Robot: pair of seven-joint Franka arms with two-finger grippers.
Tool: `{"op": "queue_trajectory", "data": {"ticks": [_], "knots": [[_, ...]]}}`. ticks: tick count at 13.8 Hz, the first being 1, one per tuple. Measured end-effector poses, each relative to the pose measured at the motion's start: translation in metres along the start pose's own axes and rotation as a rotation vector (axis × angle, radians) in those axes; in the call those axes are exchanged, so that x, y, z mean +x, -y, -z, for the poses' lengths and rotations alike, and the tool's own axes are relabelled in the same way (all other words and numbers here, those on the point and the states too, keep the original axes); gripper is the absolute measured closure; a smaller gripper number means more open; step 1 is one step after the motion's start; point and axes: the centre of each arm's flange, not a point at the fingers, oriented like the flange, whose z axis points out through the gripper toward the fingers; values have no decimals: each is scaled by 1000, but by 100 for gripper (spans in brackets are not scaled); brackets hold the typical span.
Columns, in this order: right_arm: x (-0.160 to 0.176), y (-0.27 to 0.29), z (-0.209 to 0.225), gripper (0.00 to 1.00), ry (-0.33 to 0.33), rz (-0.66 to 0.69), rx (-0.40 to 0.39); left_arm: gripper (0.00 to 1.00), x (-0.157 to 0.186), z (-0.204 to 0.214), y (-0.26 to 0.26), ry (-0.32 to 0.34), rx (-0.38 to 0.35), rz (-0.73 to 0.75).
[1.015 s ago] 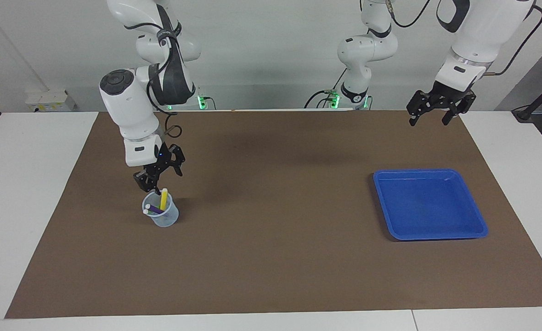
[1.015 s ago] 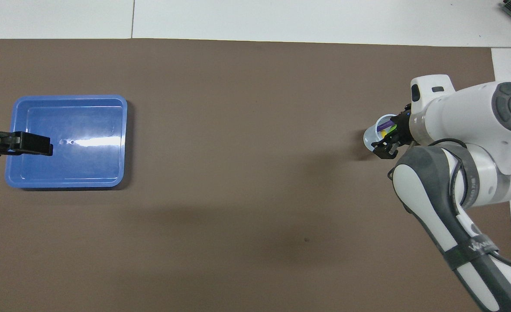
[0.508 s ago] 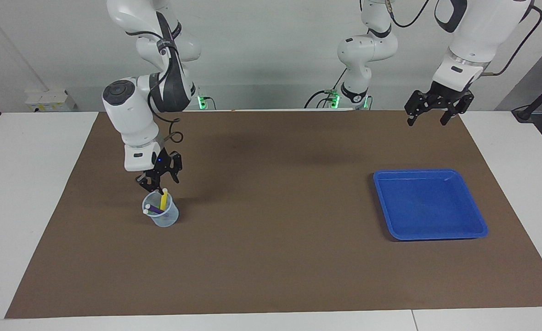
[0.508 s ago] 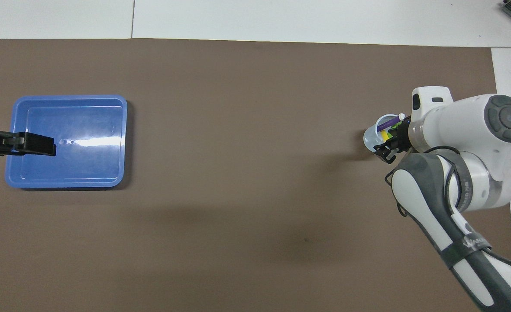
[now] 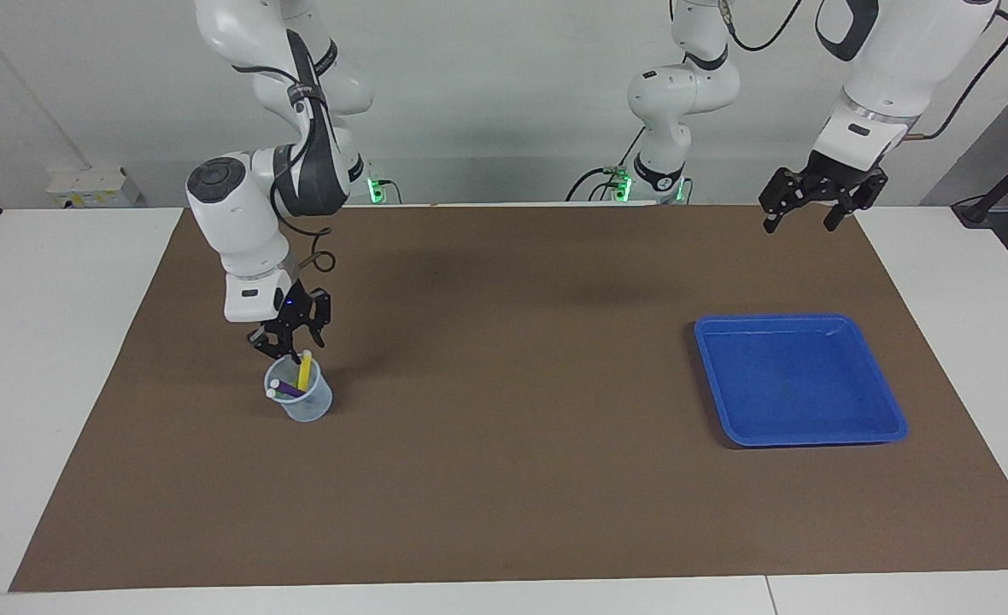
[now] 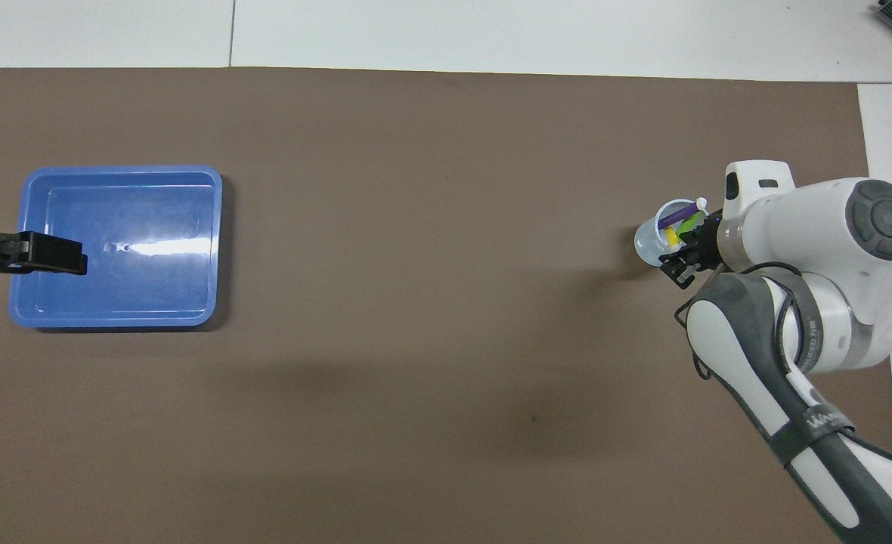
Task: Right arm passes pens to left for tray arrangement
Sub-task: 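Grasp the yellow pen with the right gripper and lift it out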
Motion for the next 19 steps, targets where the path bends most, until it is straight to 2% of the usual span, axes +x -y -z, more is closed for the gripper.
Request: {"op": "queue_trajectory", "data": {"ticks": [1,3,8,10,13,16,18,19], "knots": [[0,0,0,63,-1,0,0,0,0,0,0,1,0,0],[0,0,0,74,-4,0,-4,0,-1,-1,0,8,0,0],[0,0,1,76,-4,0,-4,0,-4,-3,8,36,0,16],[2,0,1,63,-9,2,-7,0,-5,-2,9,38,0,17],[3,-1,-1,60,-22,2,-18,0,-7,-1,6,41,1,13],[2,-1,-7,60,-16,0,-13,0,-7,-1,6,42,1,13],[2,-1,-8,63,-16,0,-13,0,-7,-1,6,42,1,14],[2,-2,-7,74,-20,-1,-16,0,-7,-1,6,42,1,14]]}}
